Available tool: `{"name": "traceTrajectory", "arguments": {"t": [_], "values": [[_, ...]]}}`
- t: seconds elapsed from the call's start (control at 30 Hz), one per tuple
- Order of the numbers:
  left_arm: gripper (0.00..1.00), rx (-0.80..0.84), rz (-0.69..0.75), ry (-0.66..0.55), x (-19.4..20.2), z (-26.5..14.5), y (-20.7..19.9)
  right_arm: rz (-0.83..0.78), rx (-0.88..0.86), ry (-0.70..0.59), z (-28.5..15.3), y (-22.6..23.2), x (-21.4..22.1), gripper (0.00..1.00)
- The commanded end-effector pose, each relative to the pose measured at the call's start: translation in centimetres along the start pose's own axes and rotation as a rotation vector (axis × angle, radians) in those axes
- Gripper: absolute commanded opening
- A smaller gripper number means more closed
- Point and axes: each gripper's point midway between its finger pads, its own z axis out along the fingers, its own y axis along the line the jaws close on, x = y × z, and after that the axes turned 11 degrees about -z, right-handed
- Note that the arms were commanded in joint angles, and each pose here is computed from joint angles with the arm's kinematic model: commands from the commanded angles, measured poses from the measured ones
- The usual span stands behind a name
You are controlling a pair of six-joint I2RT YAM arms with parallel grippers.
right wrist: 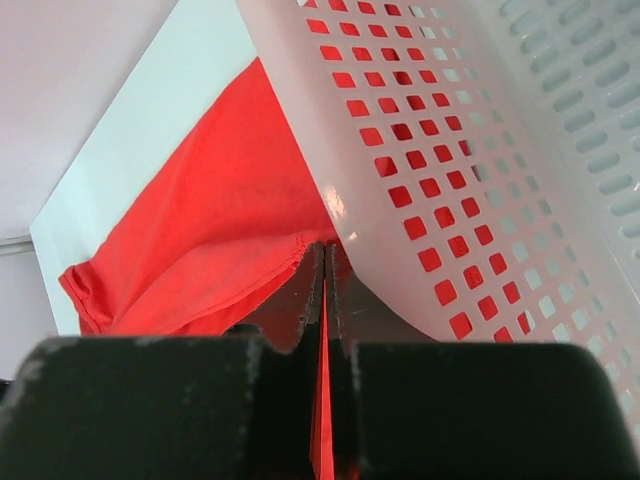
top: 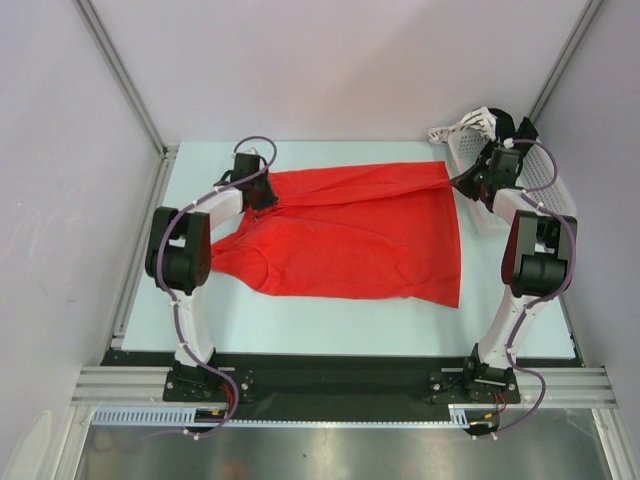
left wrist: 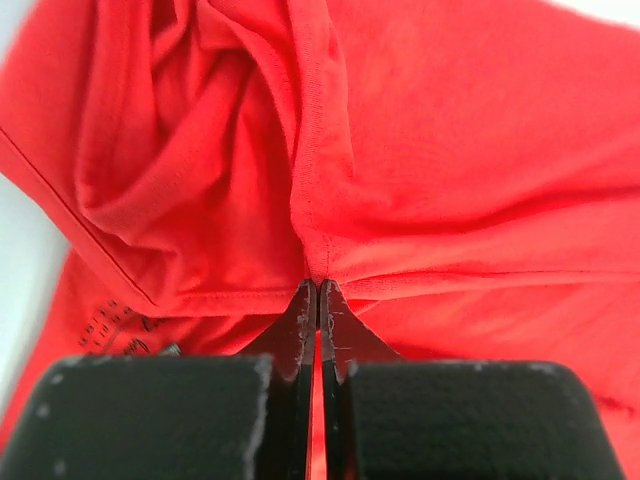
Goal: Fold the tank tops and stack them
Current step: Fold the tank top
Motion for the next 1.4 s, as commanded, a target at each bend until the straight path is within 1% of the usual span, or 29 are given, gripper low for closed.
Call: {"name": "traceTrajectory", "arguments": {"t": [0.0, 0.1, 0.13, 0.17, 0.2, 0.27, 0.37, 0.4, 0.47, 0.53, 0.57, 0.6, 0.67, 0.7, 0.8, 0.83, 0.87, 0.9, 0.93, 1.0, 1.03, 1.07, 1.1, 1.13, 1.17, 1.2, 1.23, 1.33, 1.37], "values": [[0.0, 0.013, 0.037, -0.052, -0.9, -1.9, -1.9, -0.039, 0.033, -0.022, -1.1, 0.2, -0.3, 0.0], [0.01, 0.01, 0.042, -0.035, -0.2, -1.9, -2.0, -0.059, 0.05, -0.02, -1.2, 0.3, 0.1, 0.02], [0.02, -0.016, 0.043, -0.059, -0.6, -1.9, -1.7, -0.062, 0.061, -0.024, -1.3, 0.2, 0.1, 0.04], [0.03, -0.025, 0.043, -0.059, -0.6, -1.9, -1.5, -0.065, 0.063, -0.026, -1.3, 0.2, 0.1, 0.09], [0.04, -0.027, 0.046, -0.062, -0.6, -2.0, -1.5, -0.068, 0.065, -0.029, -1.4, 0.2, 0.0, 0.11], [0.11, -0.037, 0.048, -0.077, -1.0, -2.4, -1.5, -0.073, 0.073, -0.038, -1.6, 0.2, -0.2, 0.17], [0.25, -0.048, 0.055, -0.102, -1.7, -3.3, -1.6, -0.085, 0.074, -0.053, -1.9, 0.5, -0.8, 0.18], [0.27, -0.053, 0.055, -0.109, -1.9, -3.5, -1.5, -0.09, 0.076, -0.061, -2.0, 0.6, -1.1, 0.19], [0.28, -0.051, 0.058, -0.131, -2.5, -4.3, -1.7, -0.106, 0.083, -0.076, -2.2, 0.9, -1.4, 0.2], [0.31, -0.043, 0.062, -0.143, -2.9, -5.1, -2.1, -0.115, 0.109, -0.075, -2.8, 0.8, -1.5, 0.24], [0.32, -0.045, 0.063, -0.152, -3.2, -5.4, -2.1, -0.132, 0.11, -0.079, -3.1, 1.2, -1.6, 0.29], [0.35, -0.037, 0.066, -0.161, -3.5, -5.9, -2.4, -0.147, 0.121, -0.096, -3.5, 1.4, -2.2, 0.31], [0.38, -0.038, 0.067, -0.163, -3.7, -6.4, -2.6, -0.172, 0.125, -0.102, -3.9, 2.2, -2.3, 0.34], [0.41, -0.031, 0.066, -0.171, -4.0, -6.9, -2.9, -0.197, 0.142, -0.111, -4.6, 2.6, -2.7, 0.36], [0.45, -0.036, 0.059, -0.173, -4.0, -8.3, -2.9, -0.24, 0.155, -0.094, -5.5, 3.7, -1.9, 0.42], [0.47, -0.038, 0.053, -0.17, -3.7, -8.7, -2.8, -0.25, 0.179, -0.109, -6.3, 3.9, -2.0, 0.44], [0.5, -0.051, 0.042, -0.156, -2.8, -8.9, -2.2, -0.256, 0.189, -0.098, -6.8, 4.0, -1.5, 0.47], [0.52, -0.039, 0.031, -0.169, -2.9, -10.1, -2.4, -0.262, 0.196, -0.094, -7.2, 4.3, -1.0, 0.47], [0.64, -0.074, 0.024, -0.179, -2.2, -10.6, -1.8, -0.248, 0.193, -0.089, -8.2, 4.2, -0.2, 0.47], [0.7, -0.108, -0.014, -0.2, -0.7, -12.6, -0.5, -0.23, 0.172, -0.06, -9.0, 4.9, 1.6, 0.5], [0.8, -0.106, -0.014, -0.204, 0.2, -13.3, -0.5, -0.201, 0.169, -0.054, -9.7, 5.0, 2.2, 0.5], [0.81, -0.087, -0.044, -0.202, 1.0, -13.9, -0.5, -0.184, 0.181, -0.028, -10.9, 4.3, 3.8, 0.52], [0.88, -0.071, -0.049, -0.187, 2.7, -14.9, 0.4, -0.168, 0.199, -0.025, -11.7, 4.0, 4.4, 0.52], [0.88, -0.028, -0.06, -0.173, 3.5, -15.4, 0.2, -0.14, 0.213, -0.018, -12.4, 3.8, 5.1, 0.53], [0.88, -0.044, -0.076, -0.142, 5.5, -15.3, 1.8, -0.121, 0.248, 0.011, -14.0, 2.8, 6.8, 0.53], [0.88, -0.011, -0.086, -0.156, 5.7, -16.6, 1.7, -0.1, 0.316, -0.001, -14.8, 1.5, 7.1, 0.53], [0.88, 0.002, -0.095, -0.138, 6.5, -16.9, 1.9, -0.058, 0.356, 0.01, -15.5, 0.9, 8.1, 0.52], [0.86, -0.017, -0.108, -0.085, 9.2, -17.9, 3.9, -0.047, 0.463, 0.11, -18.6, -1.7, 12.2, 0.52], [0.85, -0.025, -0.114, -0.073, 9.8, -18.3, 4.5, -0.043, 0.484, 0.12, -19.3, -2.2, 12.8, 0.52]]}}
